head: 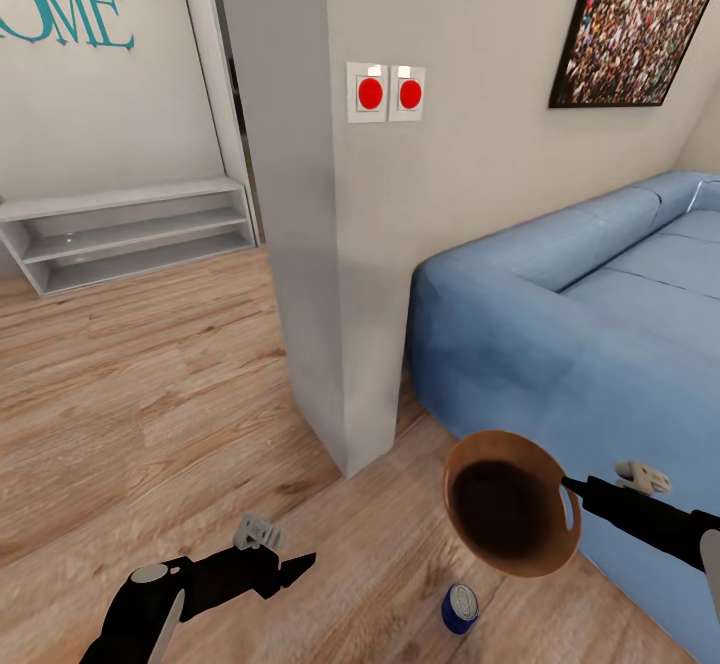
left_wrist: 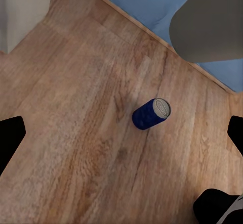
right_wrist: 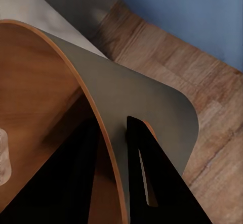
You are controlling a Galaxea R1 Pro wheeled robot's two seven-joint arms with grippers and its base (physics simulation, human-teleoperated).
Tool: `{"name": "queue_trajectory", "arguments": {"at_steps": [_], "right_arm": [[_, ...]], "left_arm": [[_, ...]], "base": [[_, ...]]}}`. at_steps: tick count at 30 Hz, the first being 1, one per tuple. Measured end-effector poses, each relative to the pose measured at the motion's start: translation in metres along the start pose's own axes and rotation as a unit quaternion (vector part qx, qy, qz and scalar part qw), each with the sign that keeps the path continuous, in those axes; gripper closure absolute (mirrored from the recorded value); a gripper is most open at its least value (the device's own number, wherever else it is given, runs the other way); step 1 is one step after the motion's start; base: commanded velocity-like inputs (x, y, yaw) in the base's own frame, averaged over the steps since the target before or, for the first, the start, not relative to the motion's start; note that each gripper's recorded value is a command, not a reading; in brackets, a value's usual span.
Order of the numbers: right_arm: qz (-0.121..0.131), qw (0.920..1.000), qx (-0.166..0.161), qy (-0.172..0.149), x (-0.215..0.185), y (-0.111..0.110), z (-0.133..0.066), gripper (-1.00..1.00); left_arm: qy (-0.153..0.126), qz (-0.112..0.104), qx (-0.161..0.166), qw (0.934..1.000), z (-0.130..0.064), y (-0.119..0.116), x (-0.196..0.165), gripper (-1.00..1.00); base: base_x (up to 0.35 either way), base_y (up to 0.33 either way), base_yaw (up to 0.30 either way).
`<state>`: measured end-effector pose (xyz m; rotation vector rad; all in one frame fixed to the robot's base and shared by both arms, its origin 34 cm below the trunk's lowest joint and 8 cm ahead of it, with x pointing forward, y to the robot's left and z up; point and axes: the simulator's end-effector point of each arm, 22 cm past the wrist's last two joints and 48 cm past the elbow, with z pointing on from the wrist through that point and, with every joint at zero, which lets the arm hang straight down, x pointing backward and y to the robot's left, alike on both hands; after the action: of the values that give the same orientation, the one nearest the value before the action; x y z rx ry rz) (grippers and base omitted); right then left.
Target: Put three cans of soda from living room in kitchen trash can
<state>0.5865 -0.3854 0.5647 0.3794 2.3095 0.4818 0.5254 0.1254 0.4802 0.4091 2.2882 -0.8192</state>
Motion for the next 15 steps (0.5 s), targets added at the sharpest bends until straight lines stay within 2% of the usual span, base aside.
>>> {"name": "queue_trajectory", "arguments": {"at_steps": [15], "right_arm": [[0.0, 1.0, 0.0, 0.0, 0.0004, 0.0004, 0.0002, 1.0]], "left_arm": [[0.001, -0.002, -0.001, 1.0, 0.0003, 0.0008, 0.0016, -1.0]], "base": [[0.0, 0.0, 0.0]]}}
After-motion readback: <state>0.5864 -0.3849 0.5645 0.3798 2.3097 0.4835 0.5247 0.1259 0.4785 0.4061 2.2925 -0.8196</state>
